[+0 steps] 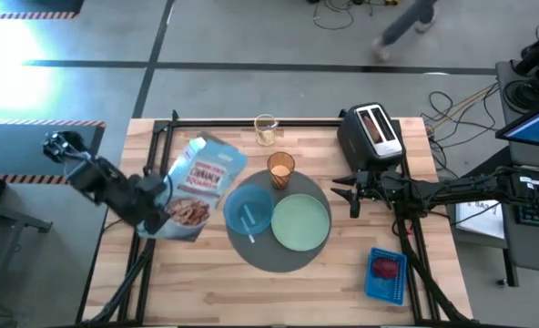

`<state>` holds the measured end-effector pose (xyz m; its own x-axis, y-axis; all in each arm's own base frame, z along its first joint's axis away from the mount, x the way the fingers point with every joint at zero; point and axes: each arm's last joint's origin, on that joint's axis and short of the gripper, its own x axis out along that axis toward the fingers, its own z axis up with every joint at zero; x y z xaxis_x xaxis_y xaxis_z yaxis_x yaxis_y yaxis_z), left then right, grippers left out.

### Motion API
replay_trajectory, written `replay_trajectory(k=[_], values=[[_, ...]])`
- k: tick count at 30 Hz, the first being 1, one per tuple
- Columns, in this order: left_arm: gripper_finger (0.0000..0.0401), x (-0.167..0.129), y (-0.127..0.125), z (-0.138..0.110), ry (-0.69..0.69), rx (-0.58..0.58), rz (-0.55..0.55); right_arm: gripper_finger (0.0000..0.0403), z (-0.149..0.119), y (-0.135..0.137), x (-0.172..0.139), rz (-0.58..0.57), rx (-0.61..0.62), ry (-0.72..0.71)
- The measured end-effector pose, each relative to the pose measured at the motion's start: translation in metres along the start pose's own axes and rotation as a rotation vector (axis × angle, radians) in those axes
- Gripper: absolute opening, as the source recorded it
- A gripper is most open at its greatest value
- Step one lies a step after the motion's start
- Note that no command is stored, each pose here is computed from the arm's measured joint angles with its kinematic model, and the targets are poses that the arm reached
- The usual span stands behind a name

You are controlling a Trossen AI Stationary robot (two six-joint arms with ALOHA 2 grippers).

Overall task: Arrange a breakfast setting
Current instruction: Pour the cereal from the cereal box into a blue bowl

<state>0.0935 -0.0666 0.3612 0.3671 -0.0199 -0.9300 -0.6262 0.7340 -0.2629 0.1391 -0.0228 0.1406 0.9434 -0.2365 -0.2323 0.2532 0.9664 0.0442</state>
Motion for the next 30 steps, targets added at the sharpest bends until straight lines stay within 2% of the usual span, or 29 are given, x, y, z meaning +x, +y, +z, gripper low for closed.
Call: replay_trajectory(k=[9, 20, 25, 30], values=[[0.0178, -0.005, -0.033, -0.038, 0.089, 0.029, -0.01, 0.0134, 0.0, 0.0, 0.0, 0.0, 0.0, 0.001], [0.0178, -0.021, -0.071, -0.047, 0.208, 0.098, -0.044, 0.0134, 0.0, 0.0, 0.0, 0.0, 0.0, 0.001], [0.0178, -0.028, -0.07, -0.046, 0.269, 0.084, -0.064, 0.0134, 0.0, 0.0, 0.0, 0.0, 0.0, 0.0], [0.0178, -0.033, -0.063, -0.037, 0.265, 0.028, -0.089, 0.0134, 0.0, 0.0, 0.0, 0.0, 0.0, 0.0]])
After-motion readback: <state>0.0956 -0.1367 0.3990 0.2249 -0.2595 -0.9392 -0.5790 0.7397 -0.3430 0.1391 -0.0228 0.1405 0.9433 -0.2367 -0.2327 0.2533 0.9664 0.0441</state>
